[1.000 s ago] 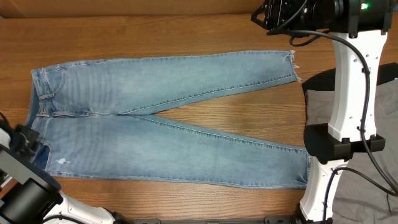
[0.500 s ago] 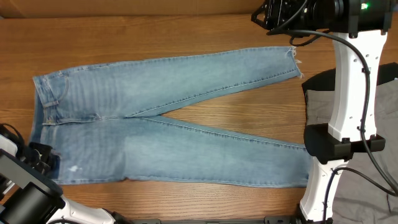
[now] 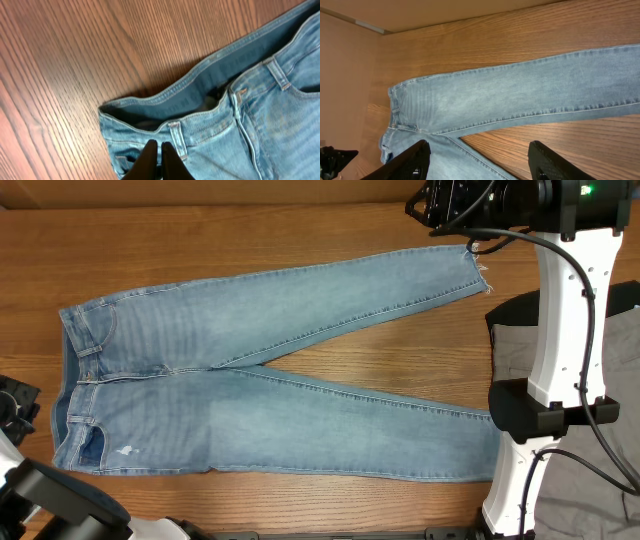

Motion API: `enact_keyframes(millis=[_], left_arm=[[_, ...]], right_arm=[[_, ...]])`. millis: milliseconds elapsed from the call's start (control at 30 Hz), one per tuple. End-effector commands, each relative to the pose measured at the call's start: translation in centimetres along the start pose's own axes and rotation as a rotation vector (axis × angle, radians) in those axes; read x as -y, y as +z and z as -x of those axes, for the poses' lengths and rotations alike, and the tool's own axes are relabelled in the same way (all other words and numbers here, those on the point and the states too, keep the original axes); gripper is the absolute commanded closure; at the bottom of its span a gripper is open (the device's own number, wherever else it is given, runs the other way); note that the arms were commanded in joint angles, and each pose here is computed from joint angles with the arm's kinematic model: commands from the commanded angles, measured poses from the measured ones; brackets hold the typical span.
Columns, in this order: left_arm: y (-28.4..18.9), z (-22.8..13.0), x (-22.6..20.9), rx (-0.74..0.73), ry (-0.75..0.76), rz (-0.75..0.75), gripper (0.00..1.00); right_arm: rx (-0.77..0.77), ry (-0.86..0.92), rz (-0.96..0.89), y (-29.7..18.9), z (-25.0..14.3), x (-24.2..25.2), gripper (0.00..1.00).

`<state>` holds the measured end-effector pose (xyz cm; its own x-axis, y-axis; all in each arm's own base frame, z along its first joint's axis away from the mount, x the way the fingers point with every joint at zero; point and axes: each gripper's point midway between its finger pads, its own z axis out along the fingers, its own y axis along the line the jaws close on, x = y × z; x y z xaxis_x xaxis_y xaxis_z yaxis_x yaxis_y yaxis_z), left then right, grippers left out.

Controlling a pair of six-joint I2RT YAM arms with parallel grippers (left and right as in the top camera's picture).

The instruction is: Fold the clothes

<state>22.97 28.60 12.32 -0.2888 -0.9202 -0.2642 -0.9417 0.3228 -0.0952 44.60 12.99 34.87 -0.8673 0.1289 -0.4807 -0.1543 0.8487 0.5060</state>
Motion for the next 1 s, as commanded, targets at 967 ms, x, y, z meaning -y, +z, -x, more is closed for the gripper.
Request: enact_keyframes(millis=[967], left_arm=[[4.2,-5.4,-2.8,-0.367,0.009,0.111,0.96]], right_arm=[[0.015,-0.009,-0.001,-0.5,0.1,-0.4,0.32]])
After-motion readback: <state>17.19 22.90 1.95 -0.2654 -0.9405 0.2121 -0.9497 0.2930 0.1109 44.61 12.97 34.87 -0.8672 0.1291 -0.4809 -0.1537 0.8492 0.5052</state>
